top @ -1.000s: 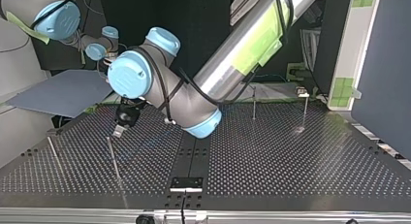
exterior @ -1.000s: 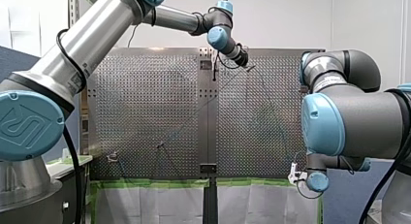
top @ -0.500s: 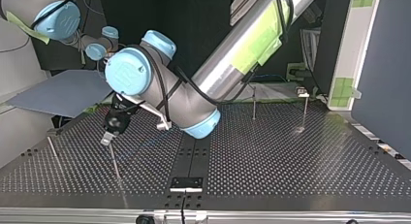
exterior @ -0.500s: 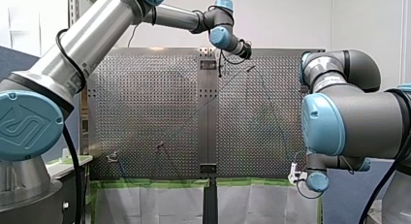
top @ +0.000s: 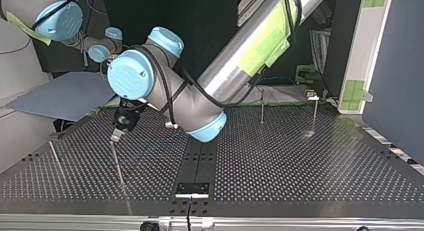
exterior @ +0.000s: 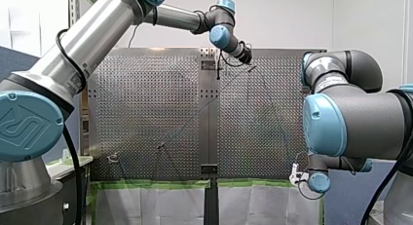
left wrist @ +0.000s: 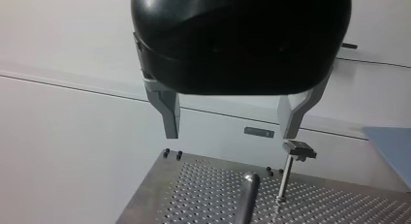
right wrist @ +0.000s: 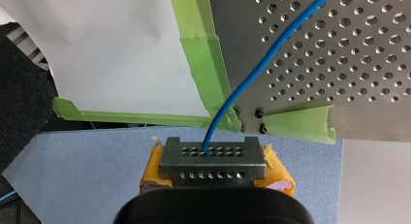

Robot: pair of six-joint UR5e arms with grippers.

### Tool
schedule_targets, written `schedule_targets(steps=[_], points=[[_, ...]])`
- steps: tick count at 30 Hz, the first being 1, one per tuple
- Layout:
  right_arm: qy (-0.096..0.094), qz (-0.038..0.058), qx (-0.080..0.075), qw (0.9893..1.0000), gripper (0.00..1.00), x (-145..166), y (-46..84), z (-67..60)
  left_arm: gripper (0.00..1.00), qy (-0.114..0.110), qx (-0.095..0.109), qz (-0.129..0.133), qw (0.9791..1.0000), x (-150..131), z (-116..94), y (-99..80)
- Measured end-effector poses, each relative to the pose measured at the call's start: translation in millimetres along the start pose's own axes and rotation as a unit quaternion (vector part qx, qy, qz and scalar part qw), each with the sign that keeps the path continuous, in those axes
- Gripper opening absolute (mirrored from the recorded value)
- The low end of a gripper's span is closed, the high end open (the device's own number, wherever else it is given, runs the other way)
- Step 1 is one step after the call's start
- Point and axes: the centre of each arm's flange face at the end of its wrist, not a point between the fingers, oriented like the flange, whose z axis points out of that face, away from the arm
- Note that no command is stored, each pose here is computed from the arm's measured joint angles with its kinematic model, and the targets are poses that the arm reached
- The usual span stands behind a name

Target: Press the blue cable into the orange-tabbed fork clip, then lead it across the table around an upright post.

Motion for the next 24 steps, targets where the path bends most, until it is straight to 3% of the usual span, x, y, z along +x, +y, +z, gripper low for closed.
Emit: schedule_targets(steps=[13, 24], points=[[-0.001, 0.0005, 0.001, 1.0, 0.0, 0, -0.2, -0.3, 1.0, 0.013, -0.011, 0.0, 0.9999, 11, 0, 6.0], [-0.005, -0.0001, 0.004, 1.0, 0.0, -1, -1.4, -1.0, 1.0, 0.024, -0.058, -0.011, 0.998, 13, -5, 13.6]])
